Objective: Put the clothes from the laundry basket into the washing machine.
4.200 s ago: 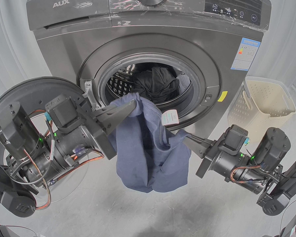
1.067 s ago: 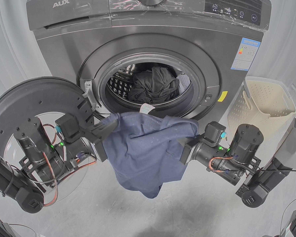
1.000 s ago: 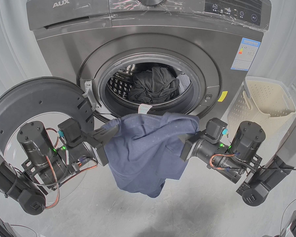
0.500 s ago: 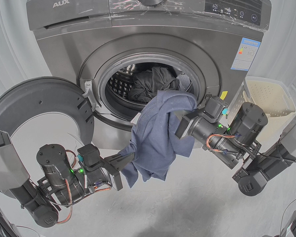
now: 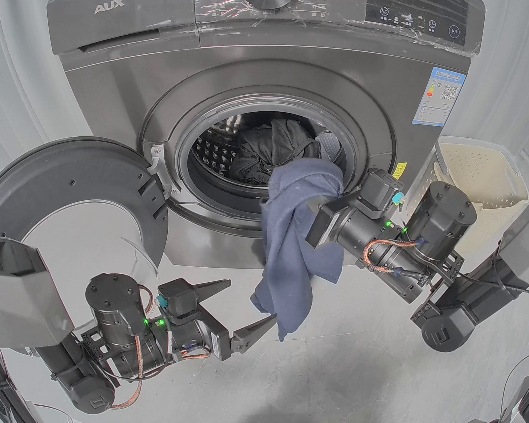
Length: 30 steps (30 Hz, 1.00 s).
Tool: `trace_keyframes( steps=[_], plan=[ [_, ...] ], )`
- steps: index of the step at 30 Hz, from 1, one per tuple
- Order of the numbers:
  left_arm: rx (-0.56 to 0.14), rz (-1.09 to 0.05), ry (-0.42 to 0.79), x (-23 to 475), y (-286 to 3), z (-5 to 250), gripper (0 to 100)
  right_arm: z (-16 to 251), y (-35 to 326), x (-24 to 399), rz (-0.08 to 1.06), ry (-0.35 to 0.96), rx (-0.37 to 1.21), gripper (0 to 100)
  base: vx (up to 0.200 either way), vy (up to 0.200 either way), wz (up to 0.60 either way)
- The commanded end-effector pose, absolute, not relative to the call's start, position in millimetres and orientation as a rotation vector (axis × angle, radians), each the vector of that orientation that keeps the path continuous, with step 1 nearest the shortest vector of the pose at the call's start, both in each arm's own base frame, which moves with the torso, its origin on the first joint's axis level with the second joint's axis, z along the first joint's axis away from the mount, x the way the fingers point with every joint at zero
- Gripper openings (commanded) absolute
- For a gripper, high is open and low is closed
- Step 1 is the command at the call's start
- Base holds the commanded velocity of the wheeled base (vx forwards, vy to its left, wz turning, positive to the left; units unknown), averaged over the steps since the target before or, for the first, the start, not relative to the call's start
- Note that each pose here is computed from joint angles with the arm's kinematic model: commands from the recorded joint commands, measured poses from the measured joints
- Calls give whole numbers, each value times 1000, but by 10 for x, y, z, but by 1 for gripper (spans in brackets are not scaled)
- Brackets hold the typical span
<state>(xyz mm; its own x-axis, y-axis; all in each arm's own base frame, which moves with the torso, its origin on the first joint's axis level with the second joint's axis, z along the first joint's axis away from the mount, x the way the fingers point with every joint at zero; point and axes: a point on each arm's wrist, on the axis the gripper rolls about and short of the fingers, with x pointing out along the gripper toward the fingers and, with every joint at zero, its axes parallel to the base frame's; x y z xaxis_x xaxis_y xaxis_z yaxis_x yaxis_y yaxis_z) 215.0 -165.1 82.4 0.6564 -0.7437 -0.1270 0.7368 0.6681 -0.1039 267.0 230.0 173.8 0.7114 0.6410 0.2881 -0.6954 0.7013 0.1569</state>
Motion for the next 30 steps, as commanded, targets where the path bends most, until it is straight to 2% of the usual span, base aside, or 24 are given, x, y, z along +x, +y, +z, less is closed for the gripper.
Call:
trace_keyframes(
  steps=[1, 23, 30],
  plan=[
    [-41, -836, 183, 2230, -1706, 735, 100, 1747, 2348, 2639, 767, -220, 267, 0, 0, 0, 0],
    [-49, -863, 132, 2778, -2226, 394, 100, 1804, 2608, 2404, 856, -229, 290, 0, 0, 0, 0],
    [-51, -844, 115, 2925, -2287, 313, 100, 1828, 2618, 2384, 862, -235, 294, 0, 0, 0, 0]
  ],
)
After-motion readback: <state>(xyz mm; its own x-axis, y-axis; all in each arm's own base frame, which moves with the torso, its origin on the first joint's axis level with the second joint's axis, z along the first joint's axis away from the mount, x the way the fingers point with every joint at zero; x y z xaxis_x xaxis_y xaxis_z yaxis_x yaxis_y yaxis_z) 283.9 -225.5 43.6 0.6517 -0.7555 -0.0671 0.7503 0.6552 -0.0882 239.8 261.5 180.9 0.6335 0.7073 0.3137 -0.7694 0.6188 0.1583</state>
